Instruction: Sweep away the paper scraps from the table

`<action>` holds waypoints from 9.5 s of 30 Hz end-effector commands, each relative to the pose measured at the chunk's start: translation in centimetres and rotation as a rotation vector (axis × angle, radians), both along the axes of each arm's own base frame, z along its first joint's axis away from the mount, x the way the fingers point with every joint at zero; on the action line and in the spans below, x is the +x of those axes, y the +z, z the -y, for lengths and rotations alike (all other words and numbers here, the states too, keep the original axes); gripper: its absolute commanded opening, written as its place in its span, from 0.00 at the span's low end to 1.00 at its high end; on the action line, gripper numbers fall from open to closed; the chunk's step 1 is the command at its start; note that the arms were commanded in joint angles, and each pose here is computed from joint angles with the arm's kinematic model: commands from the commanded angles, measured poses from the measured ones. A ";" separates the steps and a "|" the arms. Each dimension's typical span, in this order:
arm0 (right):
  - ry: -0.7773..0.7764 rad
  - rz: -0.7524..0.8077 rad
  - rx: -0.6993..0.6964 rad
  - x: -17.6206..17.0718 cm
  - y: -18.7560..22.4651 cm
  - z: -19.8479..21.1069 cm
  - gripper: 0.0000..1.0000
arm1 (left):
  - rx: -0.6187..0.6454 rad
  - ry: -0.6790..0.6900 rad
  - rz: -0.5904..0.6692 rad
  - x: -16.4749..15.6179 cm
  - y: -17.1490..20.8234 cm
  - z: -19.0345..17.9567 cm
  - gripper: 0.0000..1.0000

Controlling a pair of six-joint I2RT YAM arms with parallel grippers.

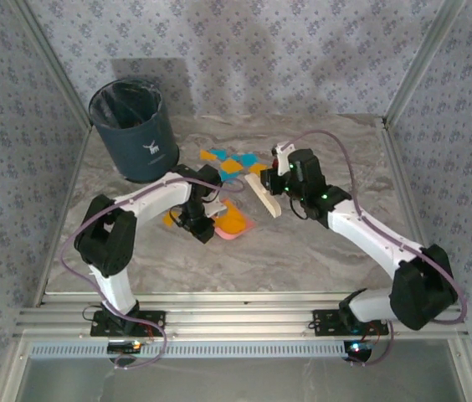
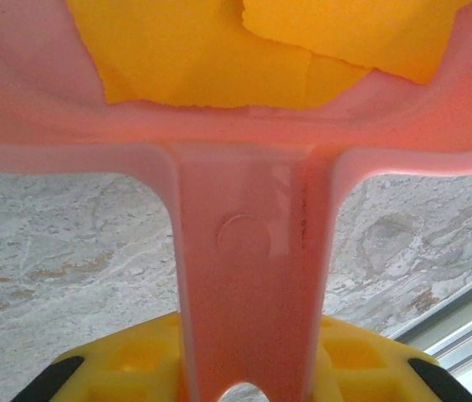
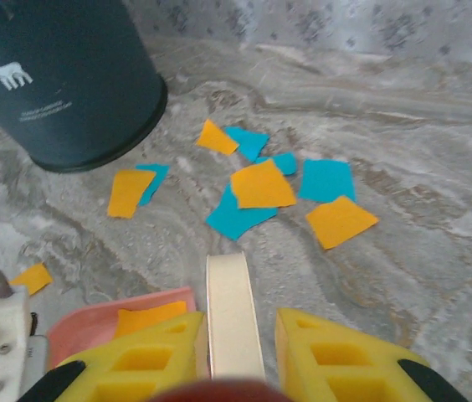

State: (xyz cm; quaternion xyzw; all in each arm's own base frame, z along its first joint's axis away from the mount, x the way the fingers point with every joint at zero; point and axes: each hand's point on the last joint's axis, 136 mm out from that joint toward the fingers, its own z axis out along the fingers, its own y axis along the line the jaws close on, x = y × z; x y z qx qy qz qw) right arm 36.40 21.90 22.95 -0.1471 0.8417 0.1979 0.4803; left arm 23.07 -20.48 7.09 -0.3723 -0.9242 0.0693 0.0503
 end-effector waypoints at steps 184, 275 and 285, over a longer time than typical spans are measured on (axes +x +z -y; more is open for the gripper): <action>-0.269 -0.063 0.056 -2.8 -2.1 11.8 0.00 | -1.780 1.166 -0.065 21.9 33.9 -10.4 0.00; -0.138 -0.108 0.433 5.6 0.4 2.7 0.00 | -0.385 0.426 0.723 11.1 19.0 -6.8 0.00; -0.196 -0.173 0.602 13.7 0.0 -0.4 0.00 | -0.351 0.408 0.729 10.9 18.1 -6.6 0.00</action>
